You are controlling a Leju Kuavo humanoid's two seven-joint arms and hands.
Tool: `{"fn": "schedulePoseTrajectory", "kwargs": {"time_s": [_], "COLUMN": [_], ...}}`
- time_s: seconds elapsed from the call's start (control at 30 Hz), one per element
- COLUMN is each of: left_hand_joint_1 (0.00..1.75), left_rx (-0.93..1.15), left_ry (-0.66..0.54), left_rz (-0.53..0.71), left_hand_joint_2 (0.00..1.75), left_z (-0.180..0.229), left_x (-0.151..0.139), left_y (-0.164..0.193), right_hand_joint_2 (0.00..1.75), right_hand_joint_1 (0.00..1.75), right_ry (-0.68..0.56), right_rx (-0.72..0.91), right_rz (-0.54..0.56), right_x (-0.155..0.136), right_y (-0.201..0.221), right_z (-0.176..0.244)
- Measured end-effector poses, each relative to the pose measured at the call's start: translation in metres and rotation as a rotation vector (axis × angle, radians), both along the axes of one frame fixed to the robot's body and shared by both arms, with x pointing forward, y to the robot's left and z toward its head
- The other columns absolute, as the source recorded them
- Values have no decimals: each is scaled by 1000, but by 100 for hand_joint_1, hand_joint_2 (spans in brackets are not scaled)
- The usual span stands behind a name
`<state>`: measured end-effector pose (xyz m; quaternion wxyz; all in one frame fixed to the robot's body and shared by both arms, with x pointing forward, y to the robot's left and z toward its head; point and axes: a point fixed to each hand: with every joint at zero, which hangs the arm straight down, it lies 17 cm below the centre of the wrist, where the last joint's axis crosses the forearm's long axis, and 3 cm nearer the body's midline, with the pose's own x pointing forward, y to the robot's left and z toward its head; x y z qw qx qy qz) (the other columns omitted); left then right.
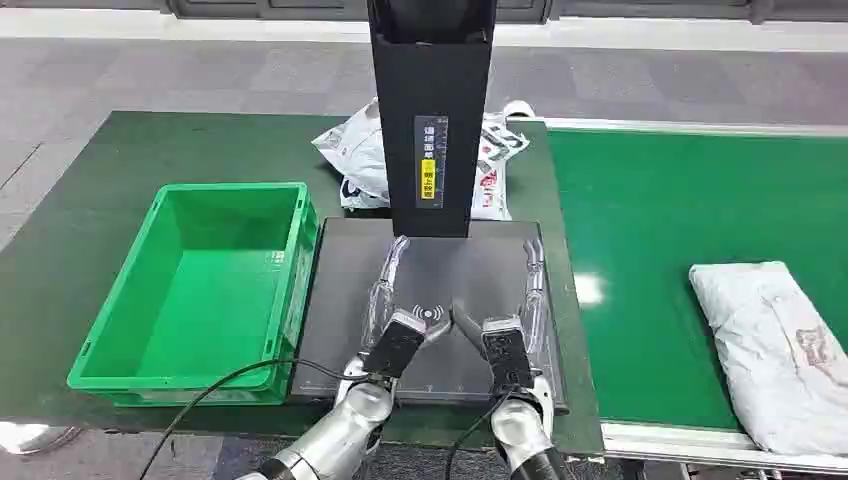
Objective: Moved the parcel from conveyor to table for the left to box.
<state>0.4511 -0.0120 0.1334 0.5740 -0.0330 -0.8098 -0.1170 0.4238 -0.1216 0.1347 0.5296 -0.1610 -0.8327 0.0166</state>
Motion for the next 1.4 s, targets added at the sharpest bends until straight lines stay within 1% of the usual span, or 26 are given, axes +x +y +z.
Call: {"fn": "schedulePoseTrajectory", "kwargs": {"time_s": [0.13,0.37,0.53,0.63,0.9,1.0,1.1,1.23,1.3,1.4], "left_hand_joint_1": [0,0,0,0,0,0,0,0,0,0], "left_rx": [-7,-14,-18,-18,-21,-15,-12,-5,-5,-5], "left_ry": [13,22,29,34,40,37,43,51,53,54], "left_rz": [-21,-20,0,12,27,21,12,9,9,24], "left_hand_joint_2": [175,175,175,175,175,175,175,175,175,175], "left_z": [-3,-5,-8,-11,-13,-13,-15,-19,-20,-20], "left_x": [-1,-1,3,6,9,9,8,7,6,8], "left_y": [-3,-1,9,17,23,22,21,21,21,24], "right_hand_joint_2": [175,175,175,175,175,175,175,175,175,175], "right_hand_joint_1": [0,0,0,0,0,0,0,0,0,0], "right_ry": [3,-2,-24,-25,-2,-20,-28,19,57,162], "right_rx": [4,-12,-90,-157,-177,-252,-373,-508,-581,-698], "right_rz": [-2,4,0,-26,-68,-62,-100,-197,-242,-322], "right_x": [0,-2,-1,3,8,9,12,14,13,13], "right_y": [-1,1,-2,-15,-35,-34,-53,-99,-123,-165], "right_z": [-1,-1,1,-4,-13,-11,-14,-30,-40,-60]}}
